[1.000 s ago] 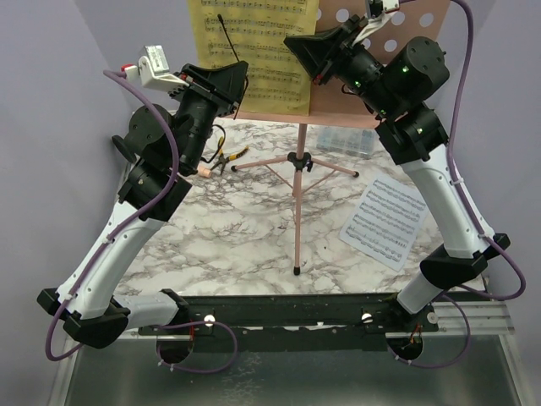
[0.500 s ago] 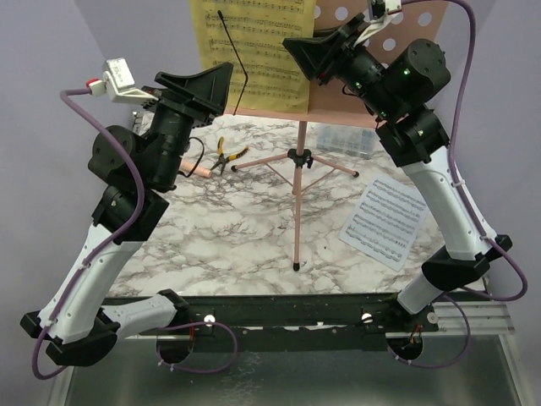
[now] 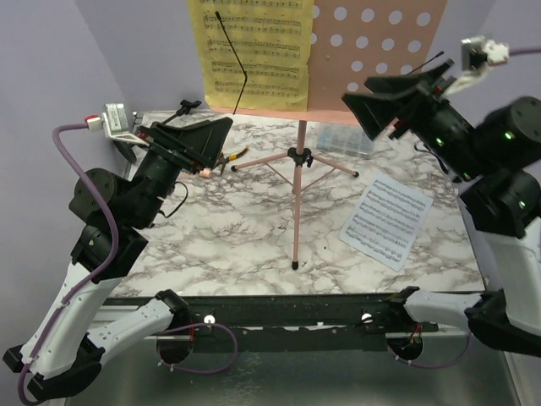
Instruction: Set up the instrument practice props
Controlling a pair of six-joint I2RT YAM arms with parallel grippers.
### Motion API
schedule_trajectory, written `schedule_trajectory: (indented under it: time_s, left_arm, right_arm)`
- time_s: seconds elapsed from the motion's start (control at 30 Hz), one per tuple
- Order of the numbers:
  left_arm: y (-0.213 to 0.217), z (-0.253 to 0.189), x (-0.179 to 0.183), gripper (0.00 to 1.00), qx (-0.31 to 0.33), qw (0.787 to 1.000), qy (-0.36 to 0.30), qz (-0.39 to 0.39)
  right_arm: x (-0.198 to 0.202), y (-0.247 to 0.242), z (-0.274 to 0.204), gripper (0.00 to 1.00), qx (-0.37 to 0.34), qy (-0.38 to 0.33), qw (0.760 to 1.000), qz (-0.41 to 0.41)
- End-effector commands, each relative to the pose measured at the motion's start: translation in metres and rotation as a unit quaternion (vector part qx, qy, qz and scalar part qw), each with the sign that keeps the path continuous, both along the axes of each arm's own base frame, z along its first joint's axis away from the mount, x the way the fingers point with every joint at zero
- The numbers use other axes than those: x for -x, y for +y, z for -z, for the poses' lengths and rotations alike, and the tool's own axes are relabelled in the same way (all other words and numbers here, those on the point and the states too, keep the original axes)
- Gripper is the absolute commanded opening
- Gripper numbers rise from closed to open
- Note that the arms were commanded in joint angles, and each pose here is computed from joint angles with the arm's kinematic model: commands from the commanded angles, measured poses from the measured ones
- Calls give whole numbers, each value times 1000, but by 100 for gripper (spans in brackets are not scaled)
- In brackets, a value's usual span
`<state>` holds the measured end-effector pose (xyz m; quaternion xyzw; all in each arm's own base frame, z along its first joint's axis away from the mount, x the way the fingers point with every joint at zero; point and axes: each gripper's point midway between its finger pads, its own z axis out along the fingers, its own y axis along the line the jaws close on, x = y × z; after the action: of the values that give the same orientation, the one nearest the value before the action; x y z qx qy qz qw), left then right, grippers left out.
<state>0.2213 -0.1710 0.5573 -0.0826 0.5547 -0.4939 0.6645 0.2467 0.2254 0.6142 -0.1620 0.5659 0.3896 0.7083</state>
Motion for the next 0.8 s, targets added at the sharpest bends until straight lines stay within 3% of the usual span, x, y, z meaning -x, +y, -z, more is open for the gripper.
schedule_trajectory:
  time_s: [0.0,0.13,0.27,0.4,0.5,0.6,0.7,0.77]
  left_arm:
    - [-3,35,31,92,-28,998,24,60]
    - [0,68,44,94,-49,994,58,75]
    - [-1,112,54,95,-59,988,108,95]
    - [-4,157,58,96,-51,978,168,111]
    - [-10,175,61,96,-54,972,191,128]
    - [-15,187,63,97,-66,965,210,142]
    - [-18,193,66,97,-70,961,219,151]
    - [-18,195,67,98,-73,960,222,155]
  right_arm:
    - [43,-17,58,76,34,47,998,-32]
    - [72,-37,131,77,58,101,993,-36]
    - [63,-66,232,77,59,218,973,55]
    - [49,-95,332,77,3,342,924,171]
    - [35,-109,379,78,-25,379,894,237]
    - [15,-107,417,80,34,392,877,274]
    - [-6,-115,453,81,120,433,830,330]
    - [-21,-129,469,82,129,467,802,349]
